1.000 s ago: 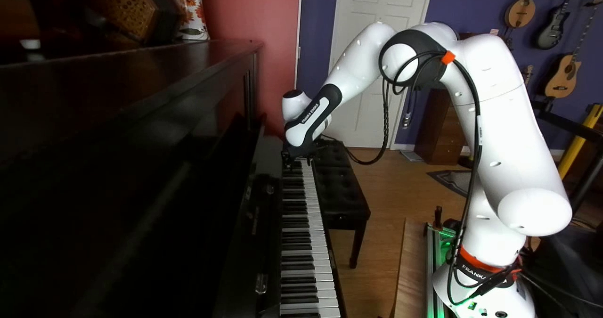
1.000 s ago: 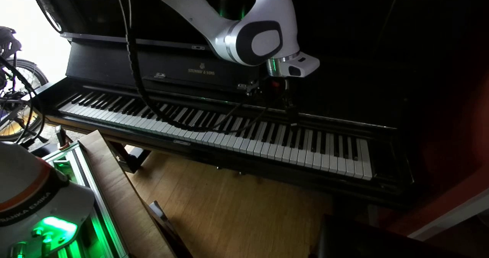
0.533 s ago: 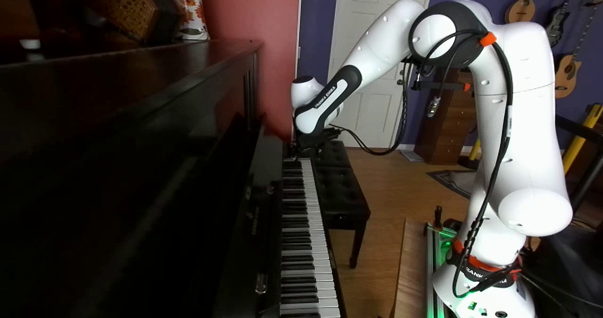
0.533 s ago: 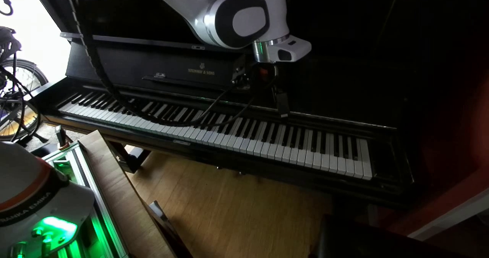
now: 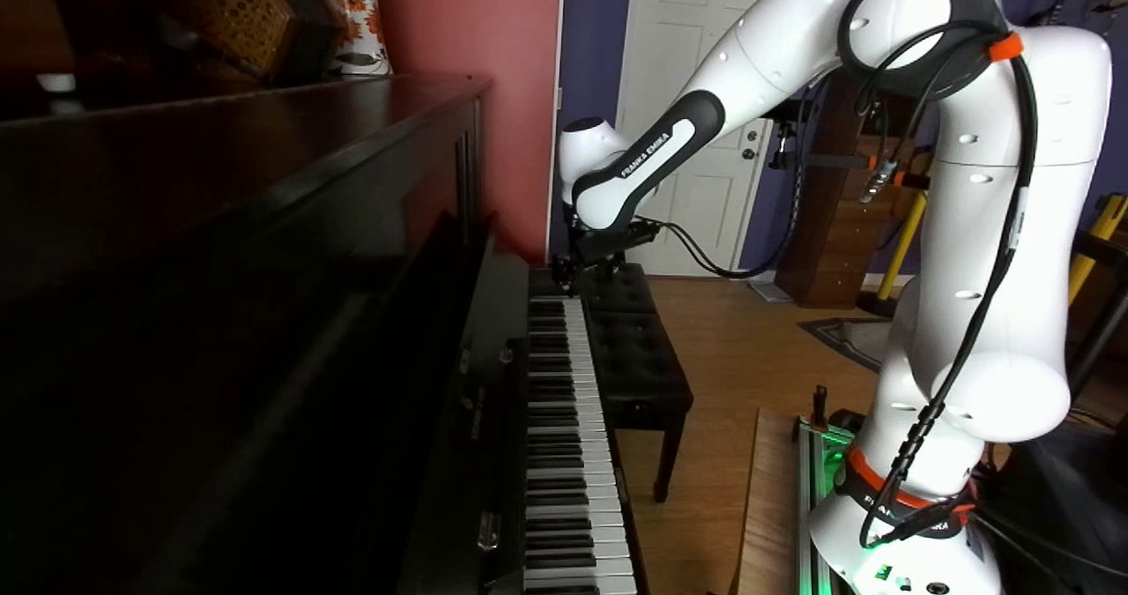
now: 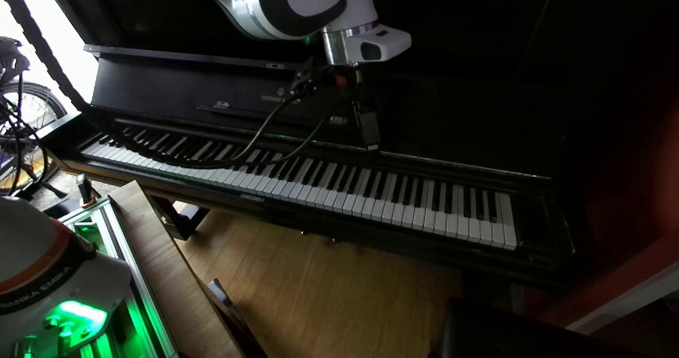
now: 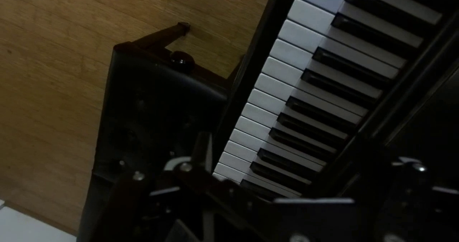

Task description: Press a key on the right side of the piano

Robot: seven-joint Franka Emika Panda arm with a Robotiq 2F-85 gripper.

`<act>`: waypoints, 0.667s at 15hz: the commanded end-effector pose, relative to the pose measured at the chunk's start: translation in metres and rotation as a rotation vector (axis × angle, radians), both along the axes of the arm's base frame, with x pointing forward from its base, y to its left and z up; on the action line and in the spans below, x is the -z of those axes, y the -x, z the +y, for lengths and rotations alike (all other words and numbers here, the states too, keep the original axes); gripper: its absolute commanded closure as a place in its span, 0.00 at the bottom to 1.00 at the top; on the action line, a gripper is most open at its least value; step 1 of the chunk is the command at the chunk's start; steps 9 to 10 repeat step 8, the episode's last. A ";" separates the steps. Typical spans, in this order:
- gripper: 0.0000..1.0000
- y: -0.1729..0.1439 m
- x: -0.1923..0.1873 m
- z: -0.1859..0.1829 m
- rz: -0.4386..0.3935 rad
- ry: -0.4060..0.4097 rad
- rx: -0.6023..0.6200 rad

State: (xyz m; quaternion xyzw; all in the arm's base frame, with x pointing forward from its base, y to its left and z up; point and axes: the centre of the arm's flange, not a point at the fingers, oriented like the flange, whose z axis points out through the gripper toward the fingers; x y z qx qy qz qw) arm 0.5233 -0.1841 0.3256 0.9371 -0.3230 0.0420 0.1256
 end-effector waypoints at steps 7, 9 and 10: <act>0.00 0.010 -0.014 0.009 -0.011 -0.016 -0.008; 0.00 0.010 -0.014 0.009 -0.010 -0.016 -0.008; 0.00 0.010 -0.014 0.009 -0.010 -0.016 -0.008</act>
